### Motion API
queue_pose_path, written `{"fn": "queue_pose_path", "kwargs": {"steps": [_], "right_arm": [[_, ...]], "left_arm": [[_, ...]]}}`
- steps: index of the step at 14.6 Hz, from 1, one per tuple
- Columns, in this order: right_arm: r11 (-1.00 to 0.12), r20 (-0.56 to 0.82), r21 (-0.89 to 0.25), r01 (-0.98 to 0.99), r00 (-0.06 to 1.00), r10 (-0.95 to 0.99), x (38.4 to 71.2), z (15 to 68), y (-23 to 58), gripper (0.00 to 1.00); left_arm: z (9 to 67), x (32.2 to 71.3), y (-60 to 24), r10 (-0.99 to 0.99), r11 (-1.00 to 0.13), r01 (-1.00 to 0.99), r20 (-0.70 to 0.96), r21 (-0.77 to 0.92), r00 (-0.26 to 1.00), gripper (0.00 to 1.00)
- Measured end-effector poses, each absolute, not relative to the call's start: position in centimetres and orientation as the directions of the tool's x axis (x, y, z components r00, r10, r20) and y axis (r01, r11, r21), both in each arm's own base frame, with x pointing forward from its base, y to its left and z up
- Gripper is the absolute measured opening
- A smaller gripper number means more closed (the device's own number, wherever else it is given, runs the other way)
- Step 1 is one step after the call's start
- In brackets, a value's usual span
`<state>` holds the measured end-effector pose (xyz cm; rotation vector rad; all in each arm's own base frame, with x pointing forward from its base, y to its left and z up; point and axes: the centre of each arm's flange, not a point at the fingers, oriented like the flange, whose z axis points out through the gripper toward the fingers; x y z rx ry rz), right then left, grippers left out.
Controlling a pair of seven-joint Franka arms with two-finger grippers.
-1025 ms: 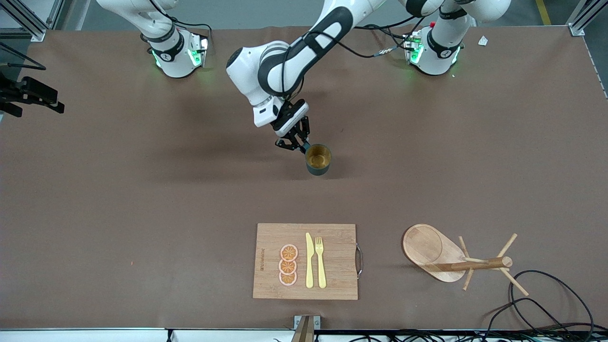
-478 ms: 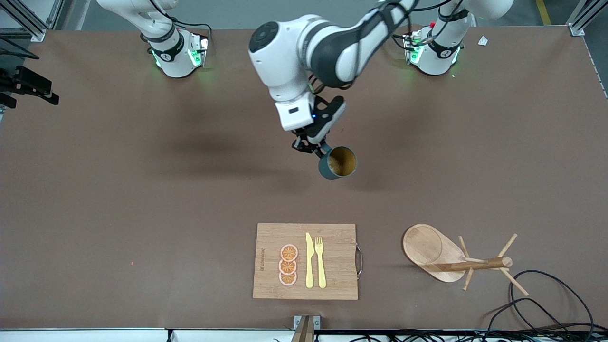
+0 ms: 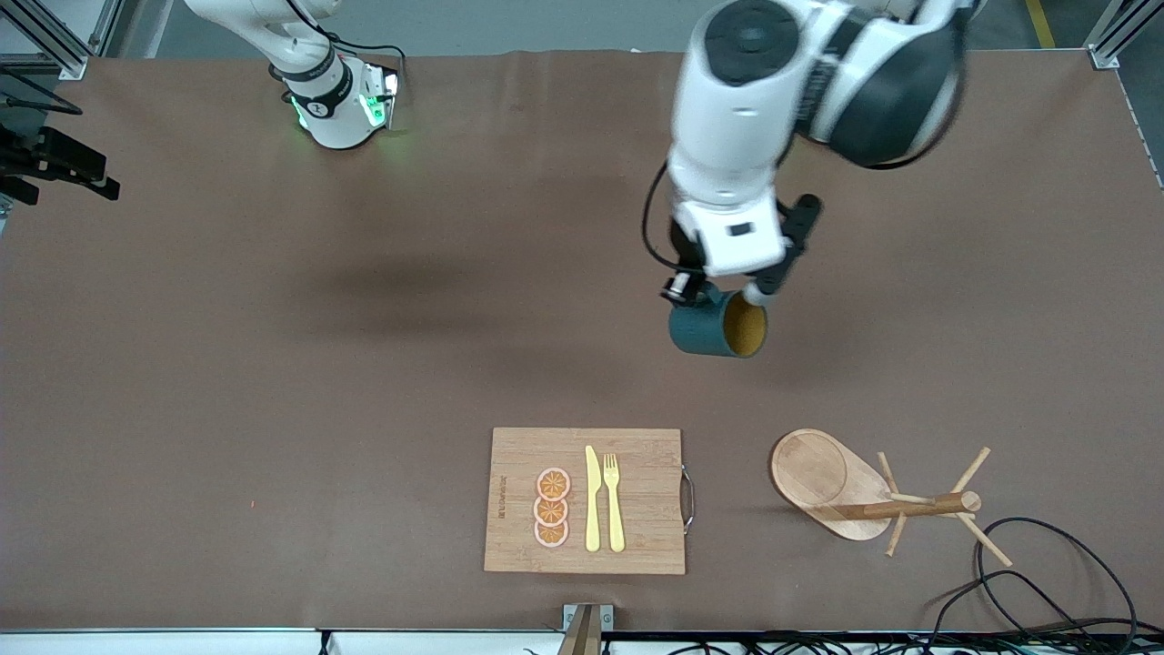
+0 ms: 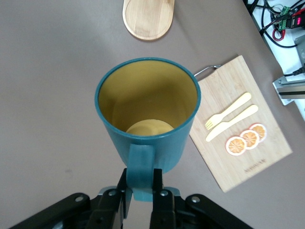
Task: Pass cup and hang on rack
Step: 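Lift the mug with the left gripper and carry it toward the rack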
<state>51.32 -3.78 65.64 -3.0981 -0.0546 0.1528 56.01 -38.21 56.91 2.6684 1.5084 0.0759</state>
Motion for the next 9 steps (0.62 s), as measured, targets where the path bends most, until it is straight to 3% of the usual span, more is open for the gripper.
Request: {"fn": "queue_pose_path", "kwargs": {"steps": [4,9], "right_arm": [[-0.999,-0.106,-0.042,0.035,0.994,0.040,51.2,65.5,-3.6,1.00],[-0.998,-0.109,-0.042,0.038,0.993,0.043,51.2,65.5,-3.5,1.00]], "left_arm": [[59.6,59.7,-30.2,0.871,-0.425,0.897,-0.213,0.126,0.443,0.22],[60.9,62.4,-23.0,0.853,-0.372,0.912,-0.323,0.173,0.410,0.22]]}}
